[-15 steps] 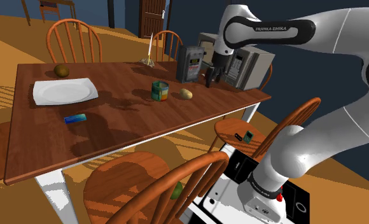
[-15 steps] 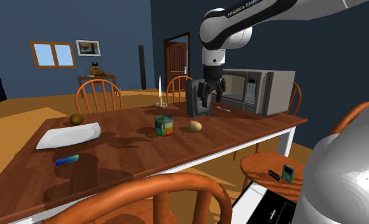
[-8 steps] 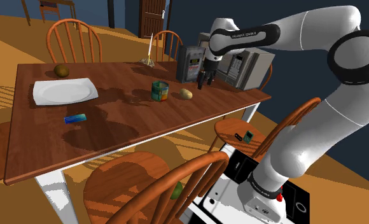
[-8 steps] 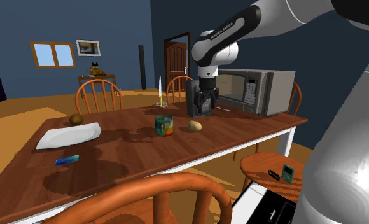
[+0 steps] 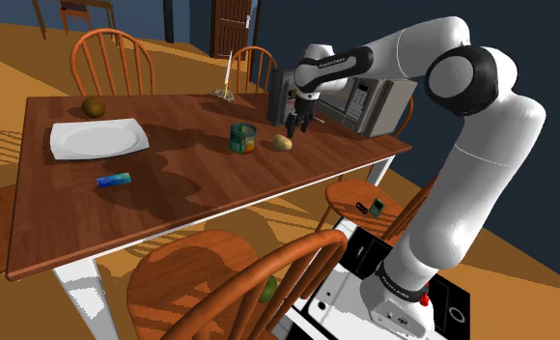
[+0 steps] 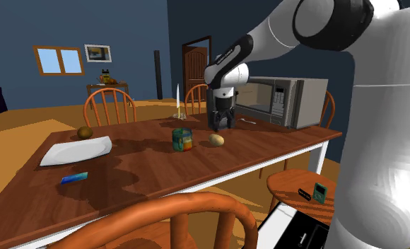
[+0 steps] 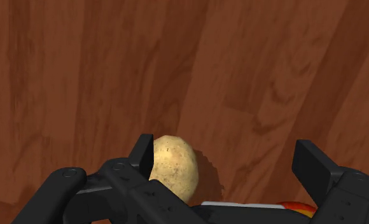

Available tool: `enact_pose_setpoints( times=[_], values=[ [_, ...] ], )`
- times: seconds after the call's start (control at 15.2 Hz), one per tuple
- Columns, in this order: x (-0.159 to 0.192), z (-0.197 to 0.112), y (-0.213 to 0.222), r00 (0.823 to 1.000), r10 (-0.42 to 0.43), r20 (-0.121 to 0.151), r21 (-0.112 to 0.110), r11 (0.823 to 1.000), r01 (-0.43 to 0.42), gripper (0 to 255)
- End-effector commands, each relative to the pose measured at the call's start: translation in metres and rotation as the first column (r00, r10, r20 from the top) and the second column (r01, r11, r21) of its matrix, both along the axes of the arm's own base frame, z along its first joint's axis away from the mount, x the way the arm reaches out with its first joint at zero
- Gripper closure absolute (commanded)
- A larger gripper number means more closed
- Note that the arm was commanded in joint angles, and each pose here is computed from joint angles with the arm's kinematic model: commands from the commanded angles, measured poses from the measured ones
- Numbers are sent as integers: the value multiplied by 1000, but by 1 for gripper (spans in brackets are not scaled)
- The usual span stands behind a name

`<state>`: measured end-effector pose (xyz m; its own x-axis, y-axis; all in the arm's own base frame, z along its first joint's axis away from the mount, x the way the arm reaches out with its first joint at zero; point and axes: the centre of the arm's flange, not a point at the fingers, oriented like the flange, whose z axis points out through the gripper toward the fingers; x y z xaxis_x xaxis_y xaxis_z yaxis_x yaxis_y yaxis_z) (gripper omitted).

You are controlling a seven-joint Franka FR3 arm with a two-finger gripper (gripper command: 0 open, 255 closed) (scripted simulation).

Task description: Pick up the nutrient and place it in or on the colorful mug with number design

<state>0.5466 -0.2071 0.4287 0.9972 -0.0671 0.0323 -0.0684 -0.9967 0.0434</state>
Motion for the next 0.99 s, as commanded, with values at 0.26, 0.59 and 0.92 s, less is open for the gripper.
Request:
enact_pose_setpoints(
  times=[0.26, 0.59, 0.92],
  values=[
    [51, -45, -39, 1000, 0, 3, 8, 1000, 0, 0],
    [74, -74, -55, 1000, 0, 5, 12, 1000, 0, 0],
    [75, -101, -56, 1000, 0, 5, 12, 1000, 0, 0]
  ],
)
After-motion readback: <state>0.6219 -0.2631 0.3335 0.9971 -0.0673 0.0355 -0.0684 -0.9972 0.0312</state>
